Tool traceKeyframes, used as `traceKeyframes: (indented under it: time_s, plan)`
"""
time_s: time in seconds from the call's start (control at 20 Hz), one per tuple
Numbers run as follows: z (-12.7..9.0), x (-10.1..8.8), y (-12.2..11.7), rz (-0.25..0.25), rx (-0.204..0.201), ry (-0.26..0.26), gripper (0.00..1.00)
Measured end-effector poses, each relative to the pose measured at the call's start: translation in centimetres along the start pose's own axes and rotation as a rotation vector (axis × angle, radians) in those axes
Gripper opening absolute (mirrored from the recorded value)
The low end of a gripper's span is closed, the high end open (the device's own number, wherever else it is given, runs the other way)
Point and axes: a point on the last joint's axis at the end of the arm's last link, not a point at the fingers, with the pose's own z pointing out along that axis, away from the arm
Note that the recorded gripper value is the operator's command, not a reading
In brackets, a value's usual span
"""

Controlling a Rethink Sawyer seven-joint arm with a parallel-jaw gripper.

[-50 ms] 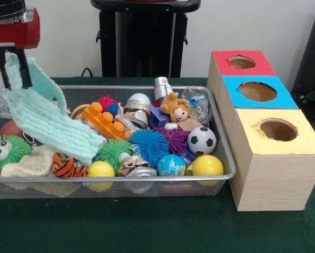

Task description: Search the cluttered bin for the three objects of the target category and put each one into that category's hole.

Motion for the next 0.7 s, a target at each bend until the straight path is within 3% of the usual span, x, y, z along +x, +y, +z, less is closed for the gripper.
traceKeyframes:
  time_s: [0.45,0.7]
  plan:
    - [0.0,0.7,-1.1,0.013,0.004,-0.008,1.0]
    - [0.5,0.3,-0.5,-0.004,0.025,-0.076,1.0]
